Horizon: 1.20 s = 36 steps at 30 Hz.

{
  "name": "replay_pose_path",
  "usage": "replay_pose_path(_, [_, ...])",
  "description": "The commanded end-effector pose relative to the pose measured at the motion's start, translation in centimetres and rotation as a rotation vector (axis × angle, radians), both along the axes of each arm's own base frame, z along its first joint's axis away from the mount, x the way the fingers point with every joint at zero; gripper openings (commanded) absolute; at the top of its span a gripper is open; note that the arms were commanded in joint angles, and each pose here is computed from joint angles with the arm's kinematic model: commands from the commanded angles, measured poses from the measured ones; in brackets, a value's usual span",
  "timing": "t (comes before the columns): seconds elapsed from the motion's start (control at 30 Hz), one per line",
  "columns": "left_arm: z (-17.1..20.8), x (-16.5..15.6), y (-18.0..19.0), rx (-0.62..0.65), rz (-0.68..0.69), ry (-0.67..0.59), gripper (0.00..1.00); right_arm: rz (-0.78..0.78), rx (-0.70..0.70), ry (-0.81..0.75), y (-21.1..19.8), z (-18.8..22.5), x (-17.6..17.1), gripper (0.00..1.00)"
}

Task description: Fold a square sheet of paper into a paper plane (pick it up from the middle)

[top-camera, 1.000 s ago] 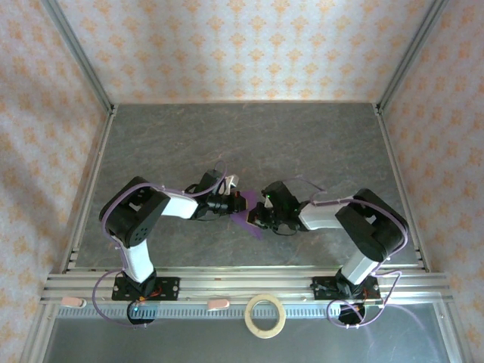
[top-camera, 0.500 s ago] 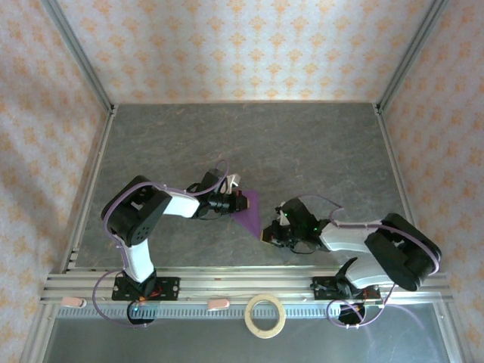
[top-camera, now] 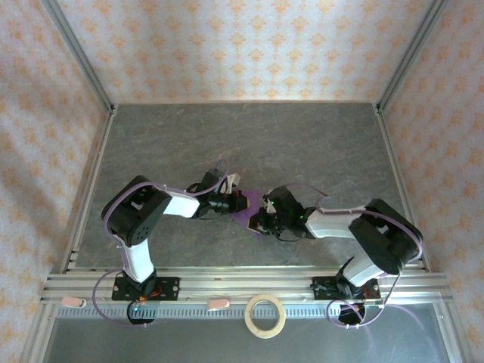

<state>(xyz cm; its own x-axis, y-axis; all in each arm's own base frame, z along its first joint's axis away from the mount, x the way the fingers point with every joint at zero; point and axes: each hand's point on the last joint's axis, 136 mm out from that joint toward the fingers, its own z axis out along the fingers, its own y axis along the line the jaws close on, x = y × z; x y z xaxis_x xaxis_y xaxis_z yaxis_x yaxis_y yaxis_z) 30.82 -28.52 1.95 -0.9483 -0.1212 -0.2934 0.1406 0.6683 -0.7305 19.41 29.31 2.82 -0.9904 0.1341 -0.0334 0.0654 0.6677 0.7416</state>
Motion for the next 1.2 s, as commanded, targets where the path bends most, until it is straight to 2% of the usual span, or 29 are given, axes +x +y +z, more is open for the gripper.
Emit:
replay_pose_path(0.0, [-5.3, -2.1, 3.6, 0.184, 0.065, 0.117, 0.03, 0.018, -0.063, 0.049, -1.3, -2.4, -1.9, 0.00])
replay_pose_path(0.2, [-5.5, -2.1, 3.7, 0.189, 0.079, 0.129, 0.03, 0.023, -0.090, 0.101, -4.6, -4.3, -5.9, 0.00])
replay_pose_path(0.33, [-5.3, -1.9, 3.7, 0.186, 0.081, 0.127, 0.03, 0.031, -0.098, 0.098, -5.5, -3.9, -6.8, 0.00])
replay_pose_path(0.47, [-4.9, -1.9, 3.5, 0.173, 0.074, 0.121, 0.03, -0.010, -0.071, 0.032, -4.9, -1.8, -5.0, 0.00])
replay_pose_path(0.57, [-4.7, -2.0, 3.4, 0.164, 0.068, 0.119, 0.03, -0.040, 0.028, -0.028, -3.0, 1.3, -2.9, 0.00])
replay_pose_path(0.67, [-4.5, -2.0, 3.3, 0.163, 0.068, 0.117, 0.03, -0.066, 0.060, -0.068, -1.2, 3.0, -0.4, 0.00])
replay_pose_path(0.83, [-4.6, -2.0, 3.4, 0.162, 0.070, 0.120, 0.03, -0.093, 0.021, -0.036, -0.3, 1.0, 2.1, 0.00])
replay_pose_path(1.0, [-4.7, -2.0, 3.5, 0.172, 0.073, 0.122, 0.03, -0.042, -0.019, 0.040, -1.6, -1.8, -0.7, 0.00])
replay_pose_path(1.17, [-4.8, -1.6, 3.7, 0.176, 0.094, 0.123, 0.03, 0.013, -0.036, 0.084, -4.4, -2.7, -5.5, 0.00])
